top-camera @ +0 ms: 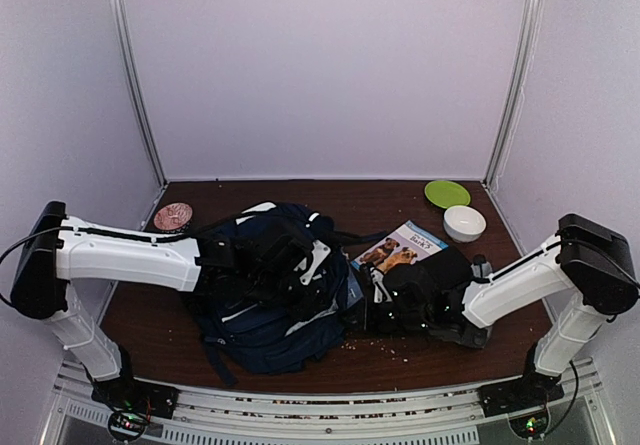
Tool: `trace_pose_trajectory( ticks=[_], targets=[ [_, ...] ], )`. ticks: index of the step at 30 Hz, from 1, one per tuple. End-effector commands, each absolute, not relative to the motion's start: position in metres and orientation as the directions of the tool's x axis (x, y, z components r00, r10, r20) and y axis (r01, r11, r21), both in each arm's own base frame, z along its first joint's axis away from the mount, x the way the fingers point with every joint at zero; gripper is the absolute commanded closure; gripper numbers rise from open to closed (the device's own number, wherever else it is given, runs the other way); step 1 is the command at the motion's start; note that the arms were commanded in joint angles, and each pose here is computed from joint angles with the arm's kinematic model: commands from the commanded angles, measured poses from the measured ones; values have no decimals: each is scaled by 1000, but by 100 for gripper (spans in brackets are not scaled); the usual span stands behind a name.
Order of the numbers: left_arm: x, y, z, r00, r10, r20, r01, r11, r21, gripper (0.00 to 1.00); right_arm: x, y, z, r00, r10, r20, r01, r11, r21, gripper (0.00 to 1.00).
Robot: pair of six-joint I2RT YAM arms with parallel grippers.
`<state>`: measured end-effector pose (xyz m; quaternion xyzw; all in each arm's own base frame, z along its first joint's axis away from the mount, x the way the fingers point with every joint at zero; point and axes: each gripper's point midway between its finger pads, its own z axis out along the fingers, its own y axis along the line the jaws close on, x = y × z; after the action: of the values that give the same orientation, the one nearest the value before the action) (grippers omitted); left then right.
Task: Pack the student bag
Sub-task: Unzip the student bag at the center of the board.
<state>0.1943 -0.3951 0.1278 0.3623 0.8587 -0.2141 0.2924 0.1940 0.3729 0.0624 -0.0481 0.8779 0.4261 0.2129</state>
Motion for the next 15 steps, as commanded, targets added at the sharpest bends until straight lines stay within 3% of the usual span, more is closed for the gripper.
trace_pose_trajectory(
  ticks=[1,7,13,15],
  targets=[
    [186,-406,128,-556,523,-646,784,587,-200,35,186,355,41,-914,61,-401,-252,689,680,100],
    [187,-403,115,-565,544,-620,778,601,-181,36,186,356,42,-912,62,-405,-257,683,684,100],
    [195,-395,95,-593,542,-596,744,652,-147,46,186,356,45,-908,65,-413,-266,674,689,100],
    [198,-393,92,-601,534,-594,733,665,-144,54,185,356,46,-907,65,-416,-268,672,691,100]
  ],
)
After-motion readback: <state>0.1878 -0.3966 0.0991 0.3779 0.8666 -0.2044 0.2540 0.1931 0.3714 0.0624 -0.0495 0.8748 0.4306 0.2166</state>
